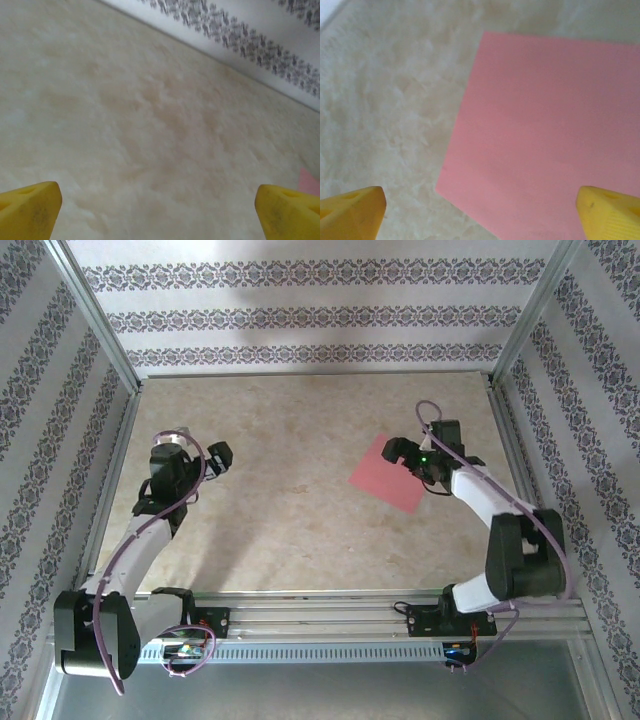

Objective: Fold a paper plane with a square sheet of paper (pick it up from the middle)

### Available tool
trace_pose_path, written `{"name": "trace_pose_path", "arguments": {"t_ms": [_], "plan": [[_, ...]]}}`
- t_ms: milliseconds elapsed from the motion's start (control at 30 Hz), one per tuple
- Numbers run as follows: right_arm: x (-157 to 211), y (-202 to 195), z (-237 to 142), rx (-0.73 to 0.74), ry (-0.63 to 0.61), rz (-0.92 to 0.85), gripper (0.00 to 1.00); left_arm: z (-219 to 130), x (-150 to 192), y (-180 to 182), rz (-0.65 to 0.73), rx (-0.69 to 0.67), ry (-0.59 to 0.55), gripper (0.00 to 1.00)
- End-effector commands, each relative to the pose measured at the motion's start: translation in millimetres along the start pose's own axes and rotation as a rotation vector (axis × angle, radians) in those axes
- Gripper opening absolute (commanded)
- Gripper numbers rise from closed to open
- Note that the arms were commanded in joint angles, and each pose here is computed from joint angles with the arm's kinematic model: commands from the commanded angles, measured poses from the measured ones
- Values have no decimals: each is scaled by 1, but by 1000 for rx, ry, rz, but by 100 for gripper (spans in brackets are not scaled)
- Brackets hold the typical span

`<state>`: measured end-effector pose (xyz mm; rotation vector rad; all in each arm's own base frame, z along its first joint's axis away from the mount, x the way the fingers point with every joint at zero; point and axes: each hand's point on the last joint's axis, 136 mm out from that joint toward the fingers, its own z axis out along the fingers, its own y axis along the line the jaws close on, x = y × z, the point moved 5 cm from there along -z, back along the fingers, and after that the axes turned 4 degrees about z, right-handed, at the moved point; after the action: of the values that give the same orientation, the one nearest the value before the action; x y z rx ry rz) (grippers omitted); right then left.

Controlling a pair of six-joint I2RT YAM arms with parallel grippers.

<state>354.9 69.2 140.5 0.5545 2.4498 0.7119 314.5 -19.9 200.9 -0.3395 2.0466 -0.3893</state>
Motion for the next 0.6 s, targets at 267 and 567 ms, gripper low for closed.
{"name": "trace_pose_path", "arguments": {"t_ms": [267, 567], "plan": [[-23, 15, 56, 47, 100, 49, 89, 14, 24, -11, -38, 113, 216, 99], [-14, -3, 86, 134, 185, 71, 89, 21, 31, -10, -37, 114, 271, 99]]}}
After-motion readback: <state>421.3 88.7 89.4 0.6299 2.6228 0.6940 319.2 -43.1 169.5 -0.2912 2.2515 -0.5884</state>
